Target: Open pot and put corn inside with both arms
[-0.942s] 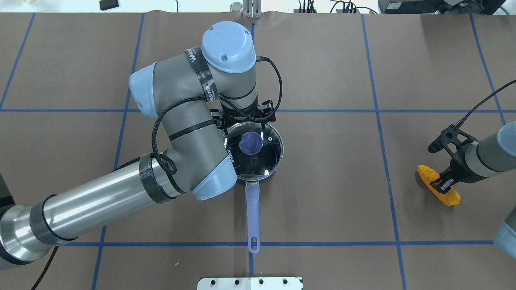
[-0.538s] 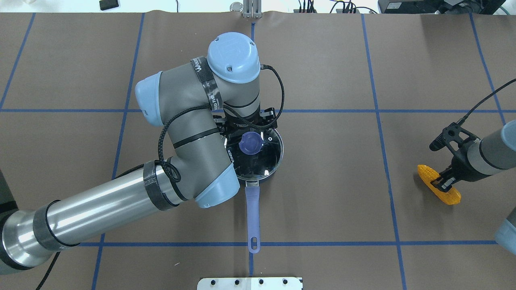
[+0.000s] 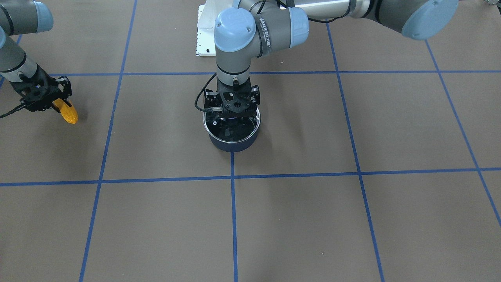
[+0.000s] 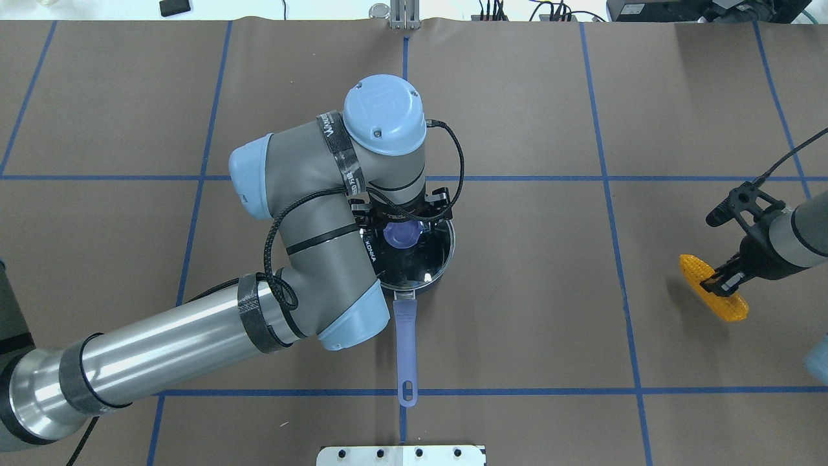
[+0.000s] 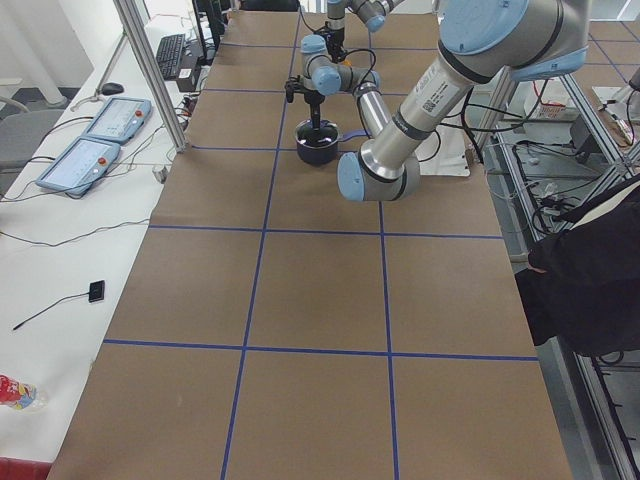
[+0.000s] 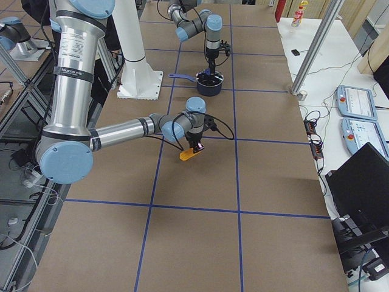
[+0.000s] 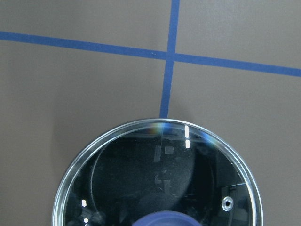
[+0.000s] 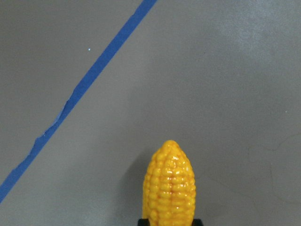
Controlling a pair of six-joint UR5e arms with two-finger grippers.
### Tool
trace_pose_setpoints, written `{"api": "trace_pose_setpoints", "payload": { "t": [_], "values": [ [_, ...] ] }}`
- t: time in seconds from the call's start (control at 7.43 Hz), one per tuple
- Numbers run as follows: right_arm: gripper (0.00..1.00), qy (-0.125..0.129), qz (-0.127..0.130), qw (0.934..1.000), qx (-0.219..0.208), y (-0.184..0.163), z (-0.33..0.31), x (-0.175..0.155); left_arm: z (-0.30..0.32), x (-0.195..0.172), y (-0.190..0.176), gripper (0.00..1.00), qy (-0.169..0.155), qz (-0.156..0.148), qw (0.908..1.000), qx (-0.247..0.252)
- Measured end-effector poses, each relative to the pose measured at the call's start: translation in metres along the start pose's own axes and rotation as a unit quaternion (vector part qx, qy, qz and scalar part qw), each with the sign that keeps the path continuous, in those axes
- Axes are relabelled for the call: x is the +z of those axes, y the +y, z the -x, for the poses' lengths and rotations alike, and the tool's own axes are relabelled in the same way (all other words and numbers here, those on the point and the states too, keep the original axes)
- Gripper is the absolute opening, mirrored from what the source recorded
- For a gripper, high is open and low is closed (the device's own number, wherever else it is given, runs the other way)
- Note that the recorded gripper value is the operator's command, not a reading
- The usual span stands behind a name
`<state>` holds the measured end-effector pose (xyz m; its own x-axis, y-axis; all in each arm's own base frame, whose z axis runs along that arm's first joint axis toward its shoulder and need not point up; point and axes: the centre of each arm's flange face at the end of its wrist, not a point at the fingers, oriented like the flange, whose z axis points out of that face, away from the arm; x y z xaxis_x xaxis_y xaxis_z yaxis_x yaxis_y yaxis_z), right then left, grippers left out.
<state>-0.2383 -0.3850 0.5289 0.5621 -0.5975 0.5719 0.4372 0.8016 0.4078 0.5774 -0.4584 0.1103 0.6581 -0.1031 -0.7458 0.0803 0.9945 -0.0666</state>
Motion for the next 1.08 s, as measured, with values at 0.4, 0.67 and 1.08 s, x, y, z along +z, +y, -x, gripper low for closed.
{"api": "trace_pose_setpoints", "payload": {
  "t": [0.4, 0.67, 1.08],
  "values": [
    [0.33, -0.011, -0.013, 0.9998, 0.009, -0.012, -0.006, -0.013, 0.003, 0.005, 0.001, 0.45, -0.004, 0.001, 1.0000, 0.006],
    [0.33, -0.016, -0.019, 0.9997, 0.010, -0.023, -0.005, -0.019, 0.003, 0.002, 0.002, 0.44, -0.001, 0.001, 0.9999, 0.011],
    [0.33, -0.019, -0.023, 0.9993, 0.024, -0.077, 0.008, -0.044, 0.017, -0.028, -0.004, 0.43, 0.005, -0.008, 0.9992, 0.038]
  ]
}}
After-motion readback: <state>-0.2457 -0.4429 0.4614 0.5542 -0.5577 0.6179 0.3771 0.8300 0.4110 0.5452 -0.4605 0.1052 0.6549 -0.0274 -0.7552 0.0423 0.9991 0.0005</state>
